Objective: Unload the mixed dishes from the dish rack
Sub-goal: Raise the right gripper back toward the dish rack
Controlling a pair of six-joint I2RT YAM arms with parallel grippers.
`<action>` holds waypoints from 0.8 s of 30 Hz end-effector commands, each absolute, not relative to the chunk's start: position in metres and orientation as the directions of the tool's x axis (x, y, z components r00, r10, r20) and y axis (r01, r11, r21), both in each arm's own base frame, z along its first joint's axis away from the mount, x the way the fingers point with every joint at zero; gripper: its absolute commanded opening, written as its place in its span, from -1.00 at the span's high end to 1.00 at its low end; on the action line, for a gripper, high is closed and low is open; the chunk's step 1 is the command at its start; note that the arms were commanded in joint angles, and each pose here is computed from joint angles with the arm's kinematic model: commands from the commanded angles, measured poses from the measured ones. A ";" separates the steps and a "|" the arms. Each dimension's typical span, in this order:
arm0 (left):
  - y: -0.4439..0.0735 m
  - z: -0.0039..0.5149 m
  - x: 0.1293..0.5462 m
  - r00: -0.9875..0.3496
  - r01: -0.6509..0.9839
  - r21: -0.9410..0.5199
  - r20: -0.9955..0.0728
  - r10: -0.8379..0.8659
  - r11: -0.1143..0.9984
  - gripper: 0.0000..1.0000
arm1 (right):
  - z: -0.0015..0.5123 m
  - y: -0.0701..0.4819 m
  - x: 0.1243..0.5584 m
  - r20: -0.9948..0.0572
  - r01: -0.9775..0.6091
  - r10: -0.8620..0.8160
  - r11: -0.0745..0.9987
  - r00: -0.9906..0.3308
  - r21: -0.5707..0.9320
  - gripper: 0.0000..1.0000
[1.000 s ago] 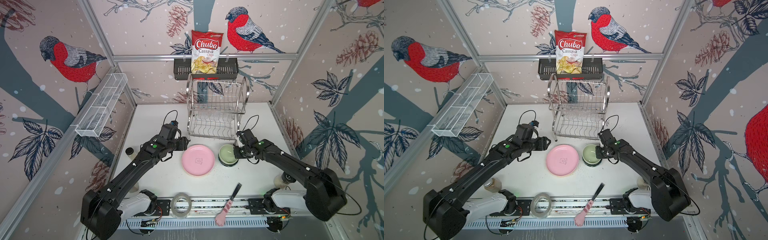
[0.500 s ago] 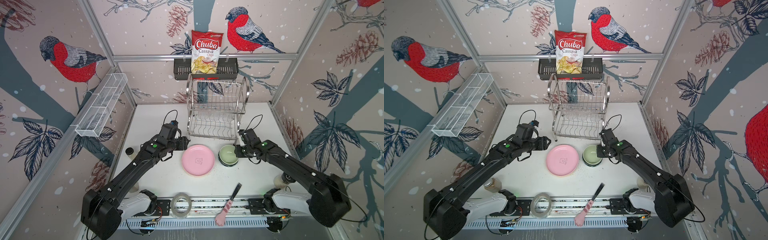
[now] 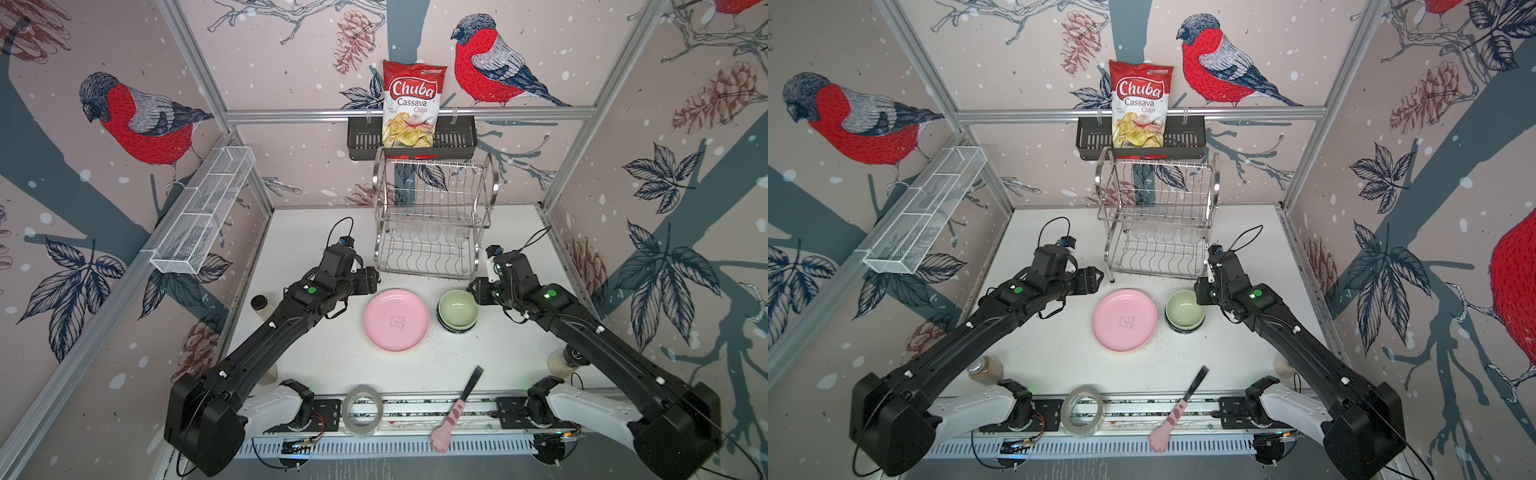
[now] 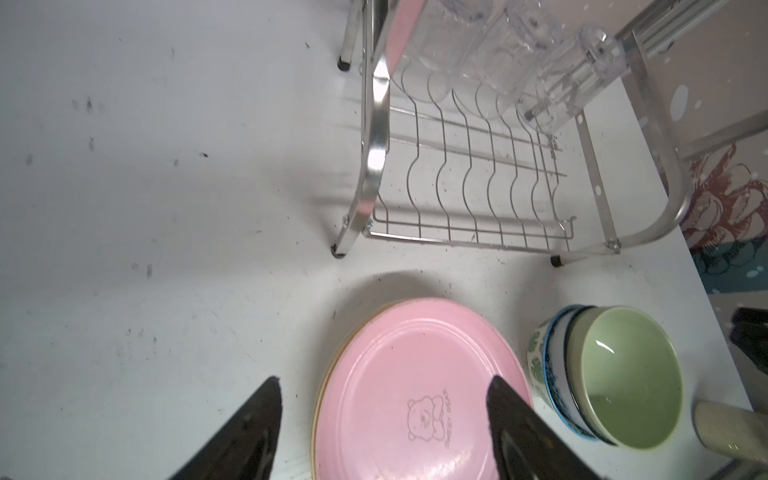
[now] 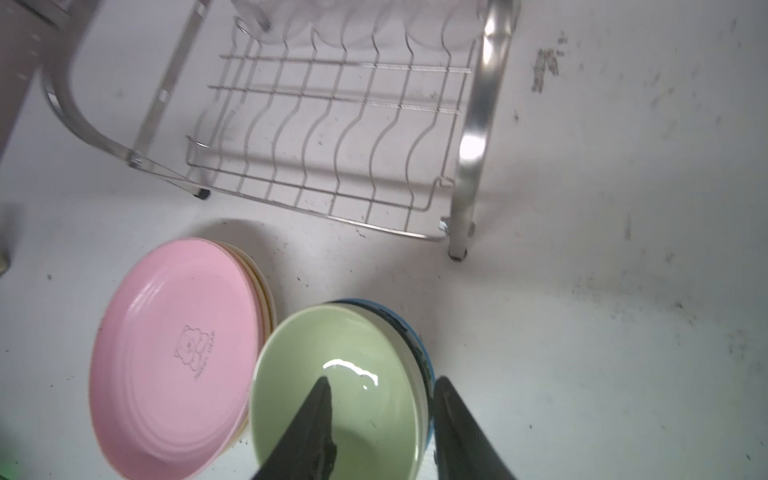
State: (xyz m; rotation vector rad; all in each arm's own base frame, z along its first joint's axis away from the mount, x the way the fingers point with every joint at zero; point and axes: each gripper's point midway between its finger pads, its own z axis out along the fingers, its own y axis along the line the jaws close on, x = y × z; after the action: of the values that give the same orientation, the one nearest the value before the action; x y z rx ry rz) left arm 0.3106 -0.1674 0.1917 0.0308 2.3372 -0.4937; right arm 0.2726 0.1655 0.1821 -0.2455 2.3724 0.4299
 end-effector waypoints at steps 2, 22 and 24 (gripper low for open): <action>-0.168 0.205 0.338 -0.642 0.143 -0.350 -0.745 -0.182 0.926 -0.57 | 0.224 0.189 0.292 -0.825 -0.392 -0.004 0.881 -0.565 0.264 0.03; -0.187 0.164 0.422 -0.627 0.050 -0.249 -0.761 -0.164 0.967 -0.35 | 0.220 0.236 0.338 -0.951 -0.502 0.050 0.840 -0.304 0.205 -0.26; -0.188 0.157 0.427 -0.639 0.040 -0.233 -0.754 -0.154 0.972 -0.25 | 0.212 0.241 0.345 -0.950 -0.502 0.039 0.842 -0.311 0.199 -0.28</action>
State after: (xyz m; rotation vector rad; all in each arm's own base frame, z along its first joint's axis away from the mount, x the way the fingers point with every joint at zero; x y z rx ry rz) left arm 0.4157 -0.1919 0.1539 -0.0555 2.2733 -0.3309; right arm 0.3348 0.2324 0.1943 -0.3469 1.9042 0.5397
